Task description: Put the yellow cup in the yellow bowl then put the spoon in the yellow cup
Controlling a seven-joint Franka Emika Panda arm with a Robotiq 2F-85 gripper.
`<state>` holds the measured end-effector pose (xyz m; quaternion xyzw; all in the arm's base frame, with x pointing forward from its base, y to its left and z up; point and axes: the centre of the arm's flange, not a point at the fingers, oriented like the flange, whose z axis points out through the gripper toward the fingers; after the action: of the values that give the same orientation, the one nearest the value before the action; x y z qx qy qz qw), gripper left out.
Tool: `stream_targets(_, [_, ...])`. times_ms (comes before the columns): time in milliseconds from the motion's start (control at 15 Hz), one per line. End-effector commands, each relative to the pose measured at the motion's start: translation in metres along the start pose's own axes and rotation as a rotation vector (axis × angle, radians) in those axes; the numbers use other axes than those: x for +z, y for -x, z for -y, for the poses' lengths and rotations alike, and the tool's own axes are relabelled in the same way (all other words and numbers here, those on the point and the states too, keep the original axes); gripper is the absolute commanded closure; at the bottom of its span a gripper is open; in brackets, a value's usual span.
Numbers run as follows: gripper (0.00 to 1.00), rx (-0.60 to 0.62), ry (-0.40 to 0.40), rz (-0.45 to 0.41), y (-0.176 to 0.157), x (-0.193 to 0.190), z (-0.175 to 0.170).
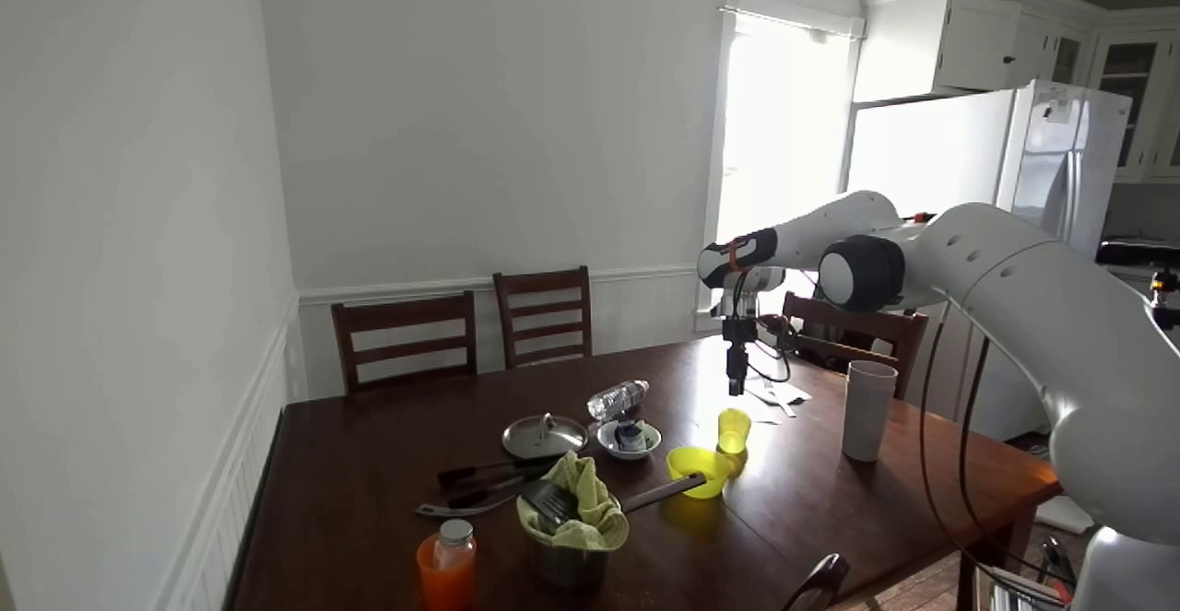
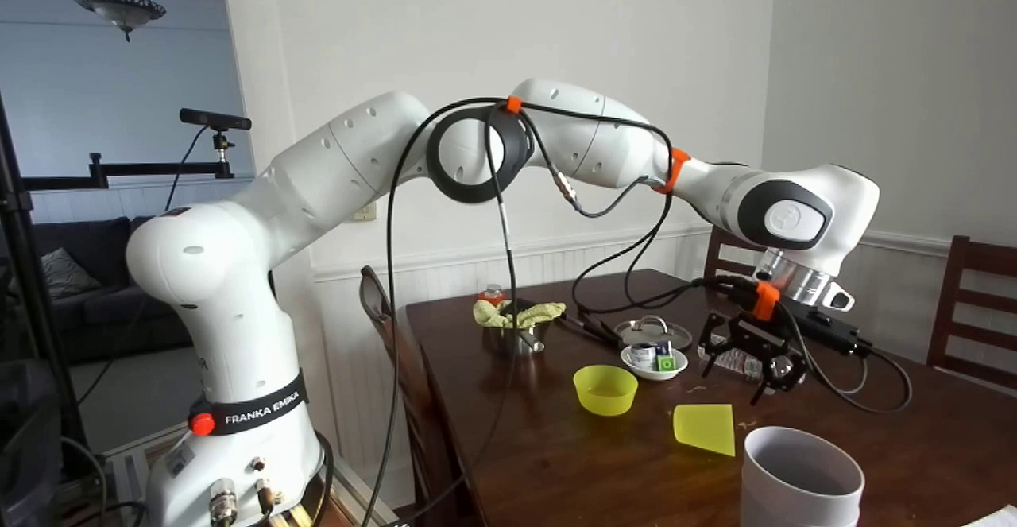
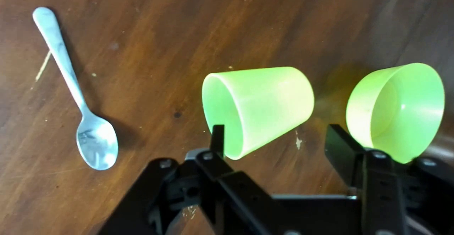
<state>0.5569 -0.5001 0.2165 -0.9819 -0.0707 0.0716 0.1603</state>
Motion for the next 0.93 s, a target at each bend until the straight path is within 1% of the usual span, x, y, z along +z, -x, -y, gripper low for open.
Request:
stream_targets(0, [0.0, -0.043, 0.006, -0.055, -0.002, 0.014, -0.011])
stream_targets(133, [0.0, -0.056, -0.024, -0.062, -0.008, 0.028, -0.015])
stream_targets(333, [0.01, -0.047, -0.078, -0.037, -0.012, 0.045, -0.016])
stream_targets(400, [0.26, -0.033, -0.093, -0.021, -0.012, 0.05, -0.017])
stream_targets(467, [0.27, -0.022, -0.108, -0.003, -0.011, 0.055, -0.018])
stream_targets(533, [0.33, -0.007, -0.127, 0.011, -0.009, 0.06, -0.018])
stream_targets(667, [0.48, 0.011, -0.161, 0.025, -0.005, 0.065, -0.017])
stream_targets(800, [0.61, 0.023, -0.193, 0.021, -0.002, 0.064, -0.011])
stream_targets(867, [0.69, 0.024, -0.204, 0.019, -0.001, 0.063, -0.008])
